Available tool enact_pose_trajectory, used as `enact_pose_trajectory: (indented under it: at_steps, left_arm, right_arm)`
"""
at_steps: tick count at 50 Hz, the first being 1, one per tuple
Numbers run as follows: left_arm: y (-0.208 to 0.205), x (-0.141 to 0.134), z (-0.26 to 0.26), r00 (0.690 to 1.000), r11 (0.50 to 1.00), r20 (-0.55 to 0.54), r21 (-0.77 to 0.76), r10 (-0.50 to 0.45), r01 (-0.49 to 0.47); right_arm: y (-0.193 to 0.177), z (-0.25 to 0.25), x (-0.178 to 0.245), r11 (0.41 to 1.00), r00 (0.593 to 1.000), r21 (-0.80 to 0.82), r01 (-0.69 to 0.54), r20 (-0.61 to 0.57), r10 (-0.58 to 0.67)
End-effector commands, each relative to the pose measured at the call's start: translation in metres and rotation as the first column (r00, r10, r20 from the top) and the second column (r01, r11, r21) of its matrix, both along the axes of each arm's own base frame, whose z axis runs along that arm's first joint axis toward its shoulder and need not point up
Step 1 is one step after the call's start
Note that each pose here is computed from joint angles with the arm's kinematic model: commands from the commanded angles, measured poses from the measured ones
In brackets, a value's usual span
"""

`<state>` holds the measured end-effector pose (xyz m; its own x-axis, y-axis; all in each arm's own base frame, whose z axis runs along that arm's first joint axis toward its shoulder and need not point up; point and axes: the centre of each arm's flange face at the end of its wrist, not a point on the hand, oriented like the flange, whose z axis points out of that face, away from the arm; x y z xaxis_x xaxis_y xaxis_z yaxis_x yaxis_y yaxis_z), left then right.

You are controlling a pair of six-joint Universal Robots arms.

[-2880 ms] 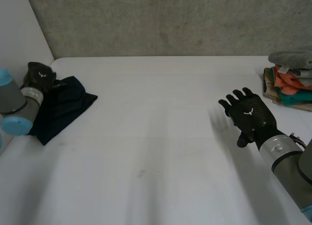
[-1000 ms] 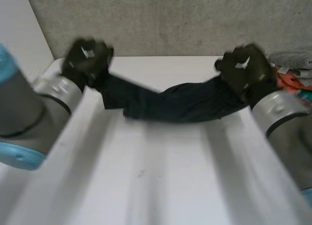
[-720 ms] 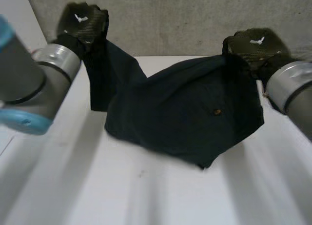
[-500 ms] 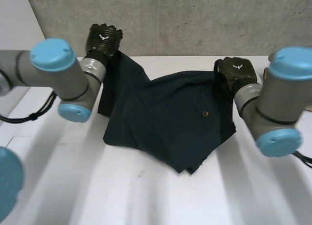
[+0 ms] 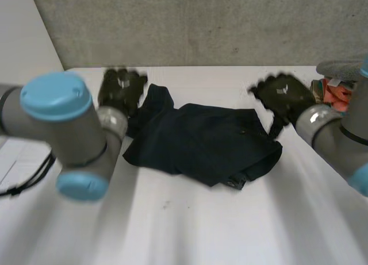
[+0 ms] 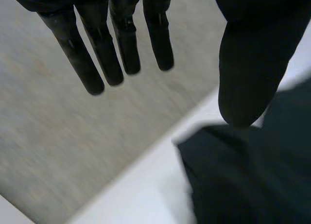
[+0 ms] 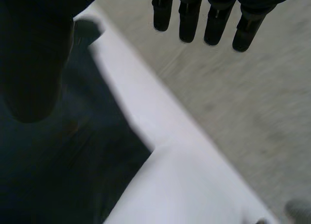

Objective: Fold the laundry.

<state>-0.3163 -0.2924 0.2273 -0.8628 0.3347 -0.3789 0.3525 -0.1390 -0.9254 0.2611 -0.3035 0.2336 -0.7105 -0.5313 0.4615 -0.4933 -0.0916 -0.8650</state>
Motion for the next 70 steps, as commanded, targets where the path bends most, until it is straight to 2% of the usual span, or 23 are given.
enact_pose_trajectory:
  at_steps: [1,3,9,15,23,29,36,41,42,45,46,49,55,60,65,70]
  left_arm:
    - [0.076,0.012,-0.051,0.982,0.962,0.105,0.244,-0.155,0.126]
    - [0.087,0.009,-0.06,0.975,0.942,0.079,0.287,-0.206,0.176]
    - [0.08,-0.008,-0.086,0.968,0.911,-0.019,0.333,-0.25,0.242]
    - [0.076,-0.041,-0.095,0.951,0.907,-0.066,0.288,-0.302,0.307]
    - [0.055,-0.067,-0.116,0.949,0.918,-0.075,0.242,-0.306,0.315]
    - [0.034,-0.079,-0.127,0.965,0.945,-0.067,0.195,-0.254,0.262]
    - [0.014,-0.093,-0.124,0.964,0.966,-0.097,0.057,-0.246,0.252]
    - [0.011,-0.092,-0.118,0.972,0.973,-0.04,-0.005,-0.232,0.232]
    - [0.013,-0.09,-0.113,0.974,0.975,-0.029,-0.013,-0.223,0.223]
    - [0.014,-0.075,-0.054,0.98,0.979,-0.062,-0.086,-0.191,0.185]
    - [0.015,-0.062,-0.025,0.982,0.98,-0.079,-0.108,-0.173,0.164]
    - [0.024,-0.047,0.008,0.982,0.981,-0.096,-0.123,-0.165,0.152]
    - [0.062,-0.012,0.093,0.973,0.971,-0.11,-0.146,-0.205,0.189]
    - [0.085,0.015,0.149,0.968,0.961,-0.129,-0.205,-0.214,0.185]
    - [0.11,0.036,0.212,0.948,0.923,-0.211,-0.353,-0.238,0.153]
    - [0.121,0.046,0.246,0.933,0.889,-0.258,-0.442,-0.251,0.117]
  right_arm:
    - [0.005,-0.036,-0.028,0.995,0.986,0.095,-0.021,-0.163,0.036]
    - [0.003,-0.046,-0.028,0.995,0.987,0.097,-0.032,-0.157,0.047]
    - [-0.012,-0.079,-0.019,0.997,0.991,0.035,-0.074,-0.114,0.077]
    - [-0.018,-0.105,-0.014,0.996,0.993,0.046,-0.08,-0.087,0.084]
    - [-0.024,-0.109,-0.013,0.998,0.995,0.009,-0.069,-0.078,0.069]
    - [-0.023,-0.107,-0.014,0.999,0.995,0.011,-0.052,-0.083,0.053]
    - [-0.022,-0.105,-0.013,0.999,0.996,0.007,-0.034,-0.081,0.035]
    - [-0.027,-0.097,-0.017,1.0,0.997,-0.012,0.003,-0.08,-0.004]
    - [-0.029,-0.09,-0.018,0.999,0.996,-0.034,0.018,-0.082,-0.021]
    - [-0.031,-0.07,-0.02,0.996,0.996,-0.084,0.036,-0.074,-0.042]
    - [-0.03,-0.056,-0.021,0.993,0.997,-0.111,0.041,-0.068,-0.048]
    - [-0.025,-0.022,-0.021,0.987,0.997,-0.154,0.036,-0.056,-0.045]
    - [-0.008,0.049,-0.023,0.972,0.999,-0.232,0.029,-0.032,-0.038]
    - [0.021,0.134,-0.029,0.928,0.999,-0.372,0.034,0.026,-0.026]
    - [0.038,0.18,-0.034,0.88,0.998,-0.472,0.051,0.06,-0.026]
    - [0.048,0.207,-0.037,0.86,0.997,-0.505,0.067,0.076,-0.033]
